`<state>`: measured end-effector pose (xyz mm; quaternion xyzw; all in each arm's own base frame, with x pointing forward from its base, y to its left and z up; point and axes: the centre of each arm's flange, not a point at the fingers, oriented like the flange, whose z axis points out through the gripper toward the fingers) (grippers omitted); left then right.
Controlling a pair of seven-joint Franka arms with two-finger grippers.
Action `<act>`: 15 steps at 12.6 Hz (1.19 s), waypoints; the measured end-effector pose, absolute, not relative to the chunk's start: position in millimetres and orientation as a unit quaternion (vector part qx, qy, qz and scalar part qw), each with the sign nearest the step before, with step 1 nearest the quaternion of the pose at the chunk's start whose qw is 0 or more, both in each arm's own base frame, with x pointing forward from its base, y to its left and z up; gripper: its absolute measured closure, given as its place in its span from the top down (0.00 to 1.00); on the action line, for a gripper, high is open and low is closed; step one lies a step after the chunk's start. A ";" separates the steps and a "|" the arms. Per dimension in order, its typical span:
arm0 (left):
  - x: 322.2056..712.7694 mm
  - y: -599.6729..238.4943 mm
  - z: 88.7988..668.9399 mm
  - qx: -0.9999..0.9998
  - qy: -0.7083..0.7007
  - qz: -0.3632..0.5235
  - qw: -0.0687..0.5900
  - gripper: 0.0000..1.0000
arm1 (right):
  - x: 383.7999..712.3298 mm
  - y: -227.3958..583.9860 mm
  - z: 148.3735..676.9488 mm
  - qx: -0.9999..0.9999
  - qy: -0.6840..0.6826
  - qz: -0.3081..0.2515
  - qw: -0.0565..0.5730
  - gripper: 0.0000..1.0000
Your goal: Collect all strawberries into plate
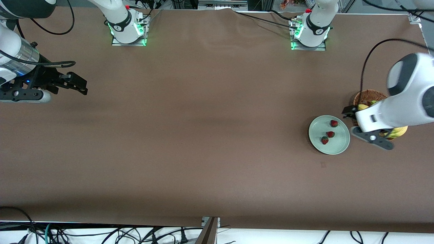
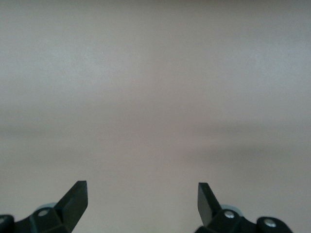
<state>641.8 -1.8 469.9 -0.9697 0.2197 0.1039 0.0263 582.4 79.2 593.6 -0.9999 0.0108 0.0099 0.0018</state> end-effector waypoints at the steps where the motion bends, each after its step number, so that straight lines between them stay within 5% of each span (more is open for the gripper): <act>1: 642.3 3.8 502.3 -0.973 0.211 0.095 0.029 1.00 | 583.7 79.4 591.9 -1.000 0.011 0.011 0.001 1.00; 6: 620.8 -1.1 591.9 -0.987 0.139 0.066 0.035 1.00 | 587.6 77.7 591.1 -1.000 0.014 0.003 0.002 1.00; 15: 550.5 -13.5 590.8 -1.000 0.028 0.008 0.012 1.00 | 591.0 80.0 588.5 -1.000 0.013 -0.002 0.002 1.00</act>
